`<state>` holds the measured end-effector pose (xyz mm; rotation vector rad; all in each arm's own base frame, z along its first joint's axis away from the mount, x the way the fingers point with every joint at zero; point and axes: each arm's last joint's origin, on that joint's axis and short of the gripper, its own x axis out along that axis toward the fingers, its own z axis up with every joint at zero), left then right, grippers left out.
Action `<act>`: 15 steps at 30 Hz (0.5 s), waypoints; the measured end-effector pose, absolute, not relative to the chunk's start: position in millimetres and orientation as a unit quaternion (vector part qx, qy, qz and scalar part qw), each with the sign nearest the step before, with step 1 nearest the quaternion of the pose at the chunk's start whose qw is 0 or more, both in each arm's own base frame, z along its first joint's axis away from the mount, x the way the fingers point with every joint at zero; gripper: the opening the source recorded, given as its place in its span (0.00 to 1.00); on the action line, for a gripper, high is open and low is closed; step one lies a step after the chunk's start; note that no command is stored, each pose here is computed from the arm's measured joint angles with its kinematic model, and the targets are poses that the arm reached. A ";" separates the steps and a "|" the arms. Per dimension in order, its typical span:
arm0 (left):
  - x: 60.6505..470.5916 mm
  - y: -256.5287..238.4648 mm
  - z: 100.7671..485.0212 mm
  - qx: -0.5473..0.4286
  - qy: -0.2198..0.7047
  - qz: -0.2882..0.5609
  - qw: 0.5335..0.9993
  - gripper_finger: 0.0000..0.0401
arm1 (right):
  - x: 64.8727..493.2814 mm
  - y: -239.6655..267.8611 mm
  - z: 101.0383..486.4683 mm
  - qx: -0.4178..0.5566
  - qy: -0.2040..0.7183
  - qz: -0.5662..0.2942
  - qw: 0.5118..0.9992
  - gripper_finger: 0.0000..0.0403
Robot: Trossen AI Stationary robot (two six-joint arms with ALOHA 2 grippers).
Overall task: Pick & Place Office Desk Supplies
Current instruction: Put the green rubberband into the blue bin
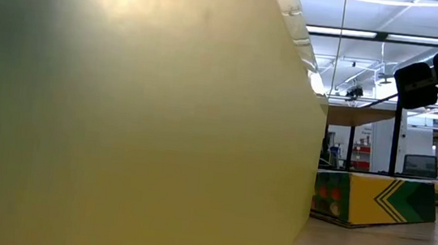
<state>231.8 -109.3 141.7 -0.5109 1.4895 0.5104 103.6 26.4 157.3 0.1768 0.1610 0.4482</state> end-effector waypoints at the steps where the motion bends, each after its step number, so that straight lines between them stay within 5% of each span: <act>1: 231.3 -109.1 144.6 -0.230 0.660 0.224 0.679 0.01 | 103.7 26.4 157.3 0.087 0.080 0.222 0.968 0.02; 15: 225.9 -105.8 166.0 -0.247 0.632 0.215 0.702 0.01 | 103.7 26.3 157.2 0.087 0.080 0.222 0.968 0.02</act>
